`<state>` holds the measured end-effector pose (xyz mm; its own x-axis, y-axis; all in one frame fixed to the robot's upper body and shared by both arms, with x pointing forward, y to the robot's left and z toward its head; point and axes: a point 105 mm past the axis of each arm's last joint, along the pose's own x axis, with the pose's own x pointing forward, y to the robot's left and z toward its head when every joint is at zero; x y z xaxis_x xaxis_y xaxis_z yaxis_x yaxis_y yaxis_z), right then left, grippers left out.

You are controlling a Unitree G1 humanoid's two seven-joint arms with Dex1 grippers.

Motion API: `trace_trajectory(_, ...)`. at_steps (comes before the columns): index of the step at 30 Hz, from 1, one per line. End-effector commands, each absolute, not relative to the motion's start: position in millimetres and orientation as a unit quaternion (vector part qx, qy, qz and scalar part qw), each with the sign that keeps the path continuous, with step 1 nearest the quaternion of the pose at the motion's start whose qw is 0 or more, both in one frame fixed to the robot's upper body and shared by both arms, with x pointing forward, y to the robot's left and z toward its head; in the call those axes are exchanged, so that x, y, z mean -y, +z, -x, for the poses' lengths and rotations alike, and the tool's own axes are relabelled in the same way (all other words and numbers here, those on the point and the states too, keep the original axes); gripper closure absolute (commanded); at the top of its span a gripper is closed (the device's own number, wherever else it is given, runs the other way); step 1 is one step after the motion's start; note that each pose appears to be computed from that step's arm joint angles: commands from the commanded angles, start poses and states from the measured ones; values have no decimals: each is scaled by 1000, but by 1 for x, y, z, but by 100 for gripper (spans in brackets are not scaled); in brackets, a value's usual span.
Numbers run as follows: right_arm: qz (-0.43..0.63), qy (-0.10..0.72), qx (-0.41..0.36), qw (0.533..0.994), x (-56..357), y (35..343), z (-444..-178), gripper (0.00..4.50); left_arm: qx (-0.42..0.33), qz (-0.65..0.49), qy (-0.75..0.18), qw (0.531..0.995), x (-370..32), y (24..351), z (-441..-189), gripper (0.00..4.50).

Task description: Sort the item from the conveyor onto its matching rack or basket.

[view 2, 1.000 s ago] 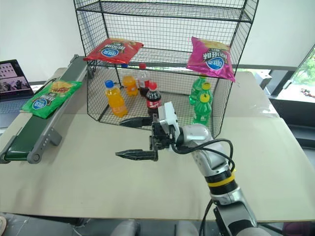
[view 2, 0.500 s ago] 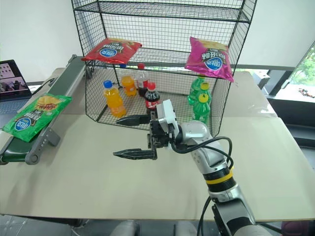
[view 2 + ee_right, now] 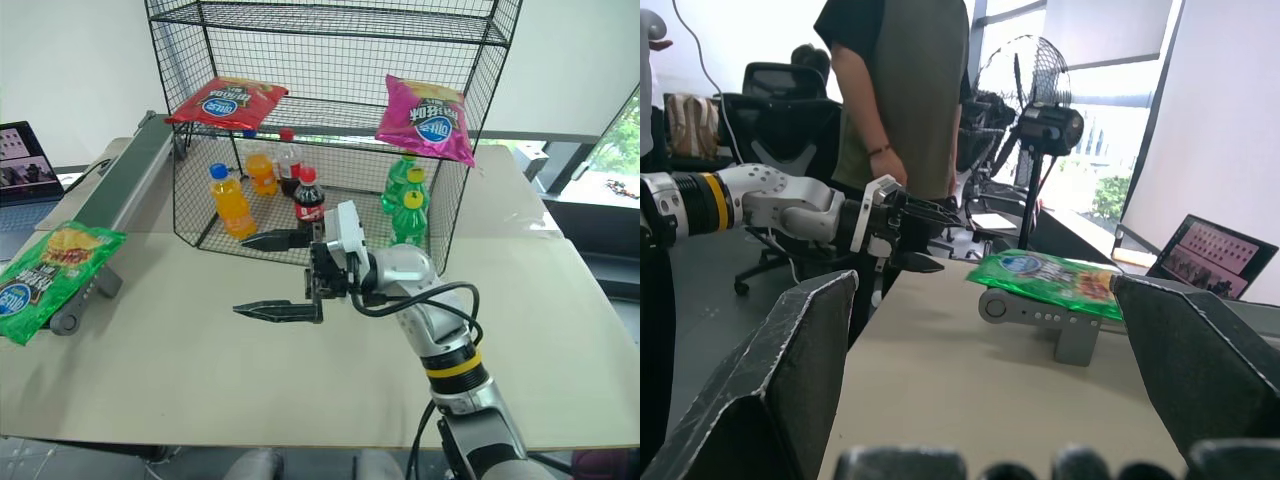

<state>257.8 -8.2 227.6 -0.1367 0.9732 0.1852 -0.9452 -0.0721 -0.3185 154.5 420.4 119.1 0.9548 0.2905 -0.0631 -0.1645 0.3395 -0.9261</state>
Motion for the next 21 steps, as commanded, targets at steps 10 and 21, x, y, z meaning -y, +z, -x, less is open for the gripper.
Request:
trace_trajectory(10, 46, 721, 203, 661, 14, 239, -251, 0, 60, 519, 99, 847, -424, 132, -169, 57)
trace_trajectory(21, 44, 710, 206, 672, 13, 240, -253, 0, 69, 509, 80, 854, -416, 145, -171, 447)
